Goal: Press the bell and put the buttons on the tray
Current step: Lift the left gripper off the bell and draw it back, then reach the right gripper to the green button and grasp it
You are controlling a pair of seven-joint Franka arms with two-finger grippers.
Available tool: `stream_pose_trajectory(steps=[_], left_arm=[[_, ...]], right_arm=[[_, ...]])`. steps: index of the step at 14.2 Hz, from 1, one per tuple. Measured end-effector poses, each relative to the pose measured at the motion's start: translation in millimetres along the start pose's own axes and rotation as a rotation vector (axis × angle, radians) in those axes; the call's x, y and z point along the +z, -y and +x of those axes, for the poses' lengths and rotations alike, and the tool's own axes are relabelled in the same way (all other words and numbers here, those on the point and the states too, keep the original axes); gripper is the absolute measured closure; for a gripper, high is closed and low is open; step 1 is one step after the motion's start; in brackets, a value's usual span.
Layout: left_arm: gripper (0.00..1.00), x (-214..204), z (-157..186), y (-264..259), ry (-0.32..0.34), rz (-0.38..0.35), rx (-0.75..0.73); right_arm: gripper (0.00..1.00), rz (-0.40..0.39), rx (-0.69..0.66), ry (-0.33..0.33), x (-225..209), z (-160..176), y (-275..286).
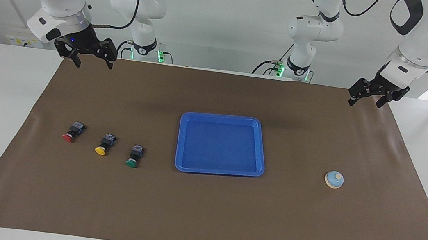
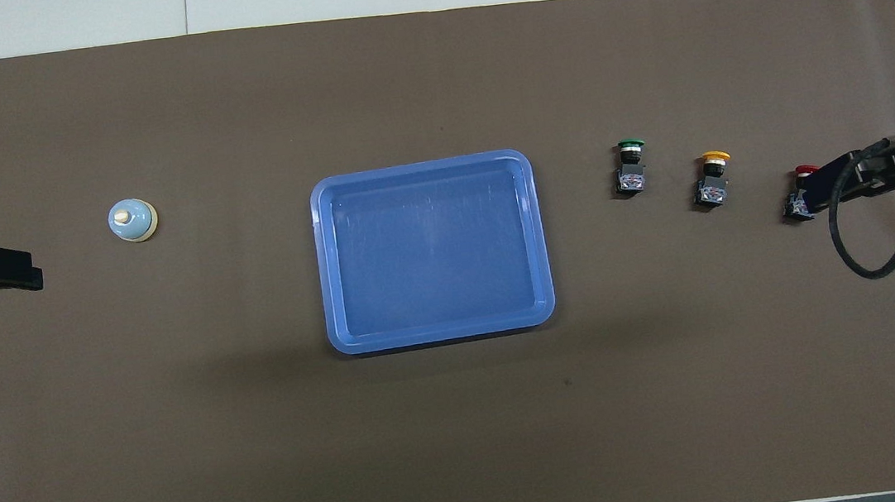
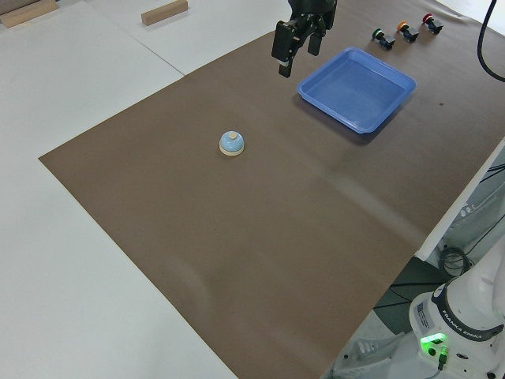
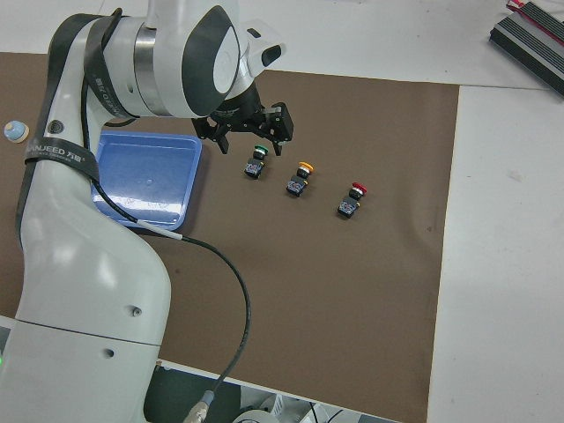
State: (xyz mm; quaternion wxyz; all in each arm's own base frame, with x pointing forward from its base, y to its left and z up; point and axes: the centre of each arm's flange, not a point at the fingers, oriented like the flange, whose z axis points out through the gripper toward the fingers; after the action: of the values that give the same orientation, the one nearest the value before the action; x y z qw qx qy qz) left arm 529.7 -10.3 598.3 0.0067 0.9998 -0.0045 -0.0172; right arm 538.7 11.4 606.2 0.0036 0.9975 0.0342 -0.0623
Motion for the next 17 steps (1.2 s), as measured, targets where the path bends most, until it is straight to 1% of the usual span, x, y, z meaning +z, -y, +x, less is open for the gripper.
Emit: stream_pose_trajectory(steps=[9,12,14,17], left_arm=[[0.00,0,0,7,0.000,-0.001,-0.012],[0.00,0,0,7,0.000,-0.001,-0.012],[0.00,0,0,7,0.000,-0.001,-0.012],[0.00,0,0,7,0.000,-0.001,-0.012]], right_arm=[[0.00,0.002,0.014,0.006,-1,-2,-7],[0.00,0.000,0.021,-0.019,2,1,-6],[0.00,-0.002,0.050,-0.040,17,6,-2],[0.00,-0.004,0.106,-0.040,50,13,15]])
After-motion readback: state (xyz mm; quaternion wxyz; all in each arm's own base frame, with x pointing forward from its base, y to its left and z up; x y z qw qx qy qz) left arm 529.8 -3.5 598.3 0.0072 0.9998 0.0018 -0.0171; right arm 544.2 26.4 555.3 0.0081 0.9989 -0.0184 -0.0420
